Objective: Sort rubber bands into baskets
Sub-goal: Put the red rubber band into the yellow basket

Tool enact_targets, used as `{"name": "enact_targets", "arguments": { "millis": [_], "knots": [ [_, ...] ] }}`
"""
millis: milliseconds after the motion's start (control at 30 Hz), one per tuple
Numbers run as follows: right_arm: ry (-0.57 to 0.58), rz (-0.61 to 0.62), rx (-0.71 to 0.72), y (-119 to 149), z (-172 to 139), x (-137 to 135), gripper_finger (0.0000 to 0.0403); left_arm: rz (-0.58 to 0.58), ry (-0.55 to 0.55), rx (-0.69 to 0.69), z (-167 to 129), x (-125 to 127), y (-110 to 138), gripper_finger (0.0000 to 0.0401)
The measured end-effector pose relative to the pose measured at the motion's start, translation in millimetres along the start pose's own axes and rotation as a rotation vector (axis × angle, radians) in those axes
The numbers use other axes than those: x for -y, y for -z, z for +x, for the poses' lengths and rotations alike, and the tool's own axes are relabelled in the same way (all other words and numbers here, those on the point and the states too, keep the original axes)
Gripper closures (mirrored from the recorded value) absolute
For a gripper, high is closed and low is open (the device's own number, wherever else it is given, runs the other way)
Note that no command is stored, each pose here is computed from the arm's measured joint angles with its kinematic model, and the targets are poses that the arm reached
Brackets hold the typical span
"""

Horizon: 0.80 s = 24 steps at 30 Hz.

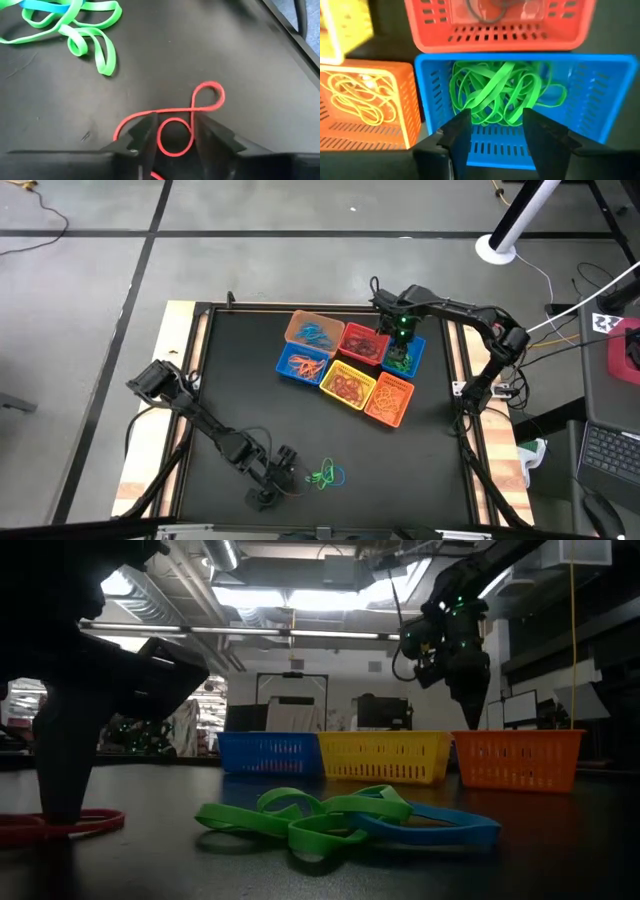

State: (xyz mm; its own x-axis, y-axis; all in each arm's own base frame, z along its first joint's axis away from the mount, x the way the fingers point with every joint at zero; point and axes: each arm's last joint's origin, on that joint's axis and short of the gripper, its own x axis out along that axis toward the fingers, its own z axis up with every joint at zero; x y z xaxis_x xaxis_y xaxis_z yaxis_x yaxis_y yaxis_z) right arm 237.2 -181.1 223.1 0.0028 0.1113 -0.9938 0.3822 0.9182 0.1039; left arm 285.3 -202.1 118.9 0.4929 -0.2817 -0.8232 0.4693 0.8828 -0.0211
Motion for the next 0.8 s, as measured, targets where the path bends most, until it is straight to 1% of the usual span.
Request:
{"name": "enact_targets", "arguments": {
  "millis": [100, 167, 267, 333, 400, 567, 667, 800],
  "knots": [
    [0.004, -0.006, 0.051, 3.9, -13.3, -2.7, 0.0226, -0.024, -0.006, 0.000, 0.2, -3.1, -0.3, 0.0317],
    [-0.006, -0.004, 0.097, 7.7, -23.3, -5.4, 0.0226, -0.060, -0.010, 0.000, 0.3, -6.7, -0.6, 0.0349],
    [-0.067, -0.014, 0.174, 15.5, -37.9, -11.6, 0.0226, -0.113, -0.009, -0.001, -0.2, -13.4, -1.5, 0.0390],
    [-0.129, -0.036, 0.221, 18.5, -45.0, -19.0, 0.0226, -0.133, -0.007, -0.001, -0.8, -18.8, -2.3, 0.0394],
    [-0.185, -0.069, 0.267, 21.2, -51.9, -28.4, 0.0226, -0.135, -0.038, -0.003, -4.5, -26.9, -2.8, 0.0390],
    [-0.318, -0.214, 0.342, 16.7, -57.5, -63.3, 0.0226, -0.145, -0.086, 0.073, -25.5, -53.6, -14.9, 0.0398],
    [-0.343, -0.319, 0.366, 12.2, -56.7, -88.8, 0.0226, -0.138, -0.119, 0.115, -39.1, -73.3, -20.4, 0.0397],
    [-0.322, -0.460, 0.403, 8.3, -54.8, -124.9, 0.0226, -0.100, -0.182, 0.177, -59.9, -100.6, -26.3, 0.0398]
  ]
}}
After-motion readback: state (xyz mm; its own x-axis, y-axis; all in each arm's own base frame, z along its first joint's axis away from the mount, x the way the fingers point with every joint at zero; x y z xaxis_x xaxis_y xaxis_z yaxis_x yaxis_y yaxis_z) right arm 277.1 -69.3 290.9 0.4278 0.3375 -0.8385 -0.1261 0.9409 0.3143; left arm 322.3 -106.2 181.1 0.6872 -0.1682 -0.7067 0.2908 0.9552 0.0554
